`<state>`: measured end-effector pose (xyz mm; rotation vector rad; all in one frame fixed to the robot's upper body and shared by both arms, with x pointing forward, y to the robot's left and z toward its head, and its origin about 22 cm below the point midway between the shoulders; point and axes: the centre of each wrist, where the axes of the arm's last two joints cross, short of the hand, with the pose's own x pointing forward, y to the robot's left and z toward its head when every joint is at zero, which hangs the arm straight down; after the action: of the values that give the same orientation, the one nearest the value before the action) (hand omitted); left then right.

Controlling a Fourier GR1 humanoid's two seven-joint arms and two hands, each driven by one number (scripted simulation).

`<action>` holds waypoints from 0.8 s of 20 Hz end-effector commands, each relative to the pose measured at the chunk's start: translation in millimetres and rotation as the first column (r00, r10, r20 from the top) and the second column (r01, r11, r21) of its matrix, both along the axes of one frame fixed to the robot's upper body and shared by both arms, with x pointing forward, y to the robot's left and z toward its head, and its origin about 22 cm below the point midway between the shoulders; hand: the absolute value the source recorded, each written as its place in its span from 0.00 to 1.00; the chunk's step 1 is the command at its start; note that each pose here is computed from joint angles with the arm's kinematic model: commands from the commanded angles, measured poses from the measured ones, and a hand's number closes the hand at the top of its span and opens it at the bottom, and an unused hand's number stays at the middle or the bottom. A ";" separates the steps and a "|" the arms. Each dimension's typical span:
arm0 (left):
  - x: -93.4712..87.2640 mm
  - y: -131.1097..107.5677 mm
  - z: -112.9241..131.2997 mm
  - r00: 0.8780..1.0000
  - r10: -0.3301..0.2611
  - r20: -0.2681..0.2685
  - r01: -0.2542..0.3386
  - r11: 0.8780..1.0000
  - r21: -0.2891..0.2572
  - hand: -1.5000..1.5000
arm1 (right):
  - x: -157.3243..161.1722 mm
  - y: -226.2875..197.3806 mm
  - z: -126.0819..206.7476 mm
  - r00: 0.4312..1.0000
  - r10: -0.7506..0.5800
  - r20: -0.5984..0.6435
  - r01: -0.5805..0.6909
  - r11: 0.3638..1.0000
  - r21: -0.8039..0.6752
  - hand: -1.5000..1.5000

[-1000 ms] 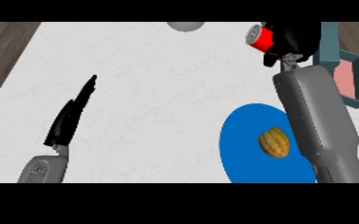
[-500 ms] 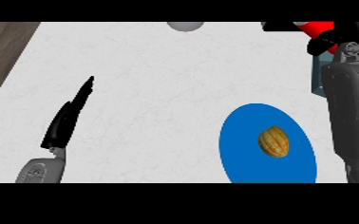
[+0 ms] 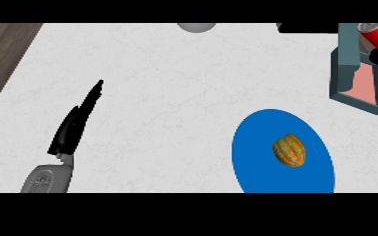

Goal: Pick the can from the plate and place it in the cardboard box

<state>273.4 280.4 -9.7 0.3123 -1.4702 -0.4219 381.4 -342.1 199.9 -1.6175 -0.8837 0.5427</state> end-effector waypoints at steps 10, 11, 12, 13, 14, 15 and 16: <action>4.7 1.8 -2.2 1.000 0.001 0.016 -0.001 1.000 0.017 0.50 | -2.4 -95.5 -51.8 0.979 0.100 -0.179 -0.026 0.926 0.378 0.00; -3.5 -16.2 8.2 0.999 -0.031 0.018 0.031 0.999 -0.009 0.50 | -7.3 -98.9 -68.0 0.983 0.116 -0.143 -0.055 0.928 0.369 0.00; 8.4 -17.8 11.4 1.000 -0.004 0.017 0.004 1.000 -0.001 0.50 | 1.4 -88.8 -57.0 0.992 0.116 -0.054 -0.085 0.914 0.397 0.00; 7.0 -7.2 14.3 1.000 -0.029 0.012 0.029 1.000 -0.001 0.50 | 6.4 -79.1 -64.3 0.992 0.125 0.008 -0.118 0.909 0.399 0.00; 7.0 -12.6 -2.7 1.000 -0.013 0.007 0.013 1.000 0.011 0.50 | 0.5 -81.7 -65.0 0.984 0.148 0.096 -0.175 0.899 0.401 0.00; 2.9 -9.2 3.2 1.000 -0.017 0.005 0.017 1.000 0.001 0.50 | 2.7 -79.4 -66.2 0.976 0.121 0.179 -0.188 0.882 0.432 0.00; 11.2 -4.2 3.8 1.000 0.006 -0.003 -0.006 1.000 -0.006 0.50 | -7.7 -85.5 -81.0 0.960 0.122 0.253 -0.226 0.870 0.439 0.00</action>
<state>279.6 272.4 -5.4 0.3077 -1.4795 -0.4299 381.2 -424.6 138.2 -1.1919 -1.0424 0.4013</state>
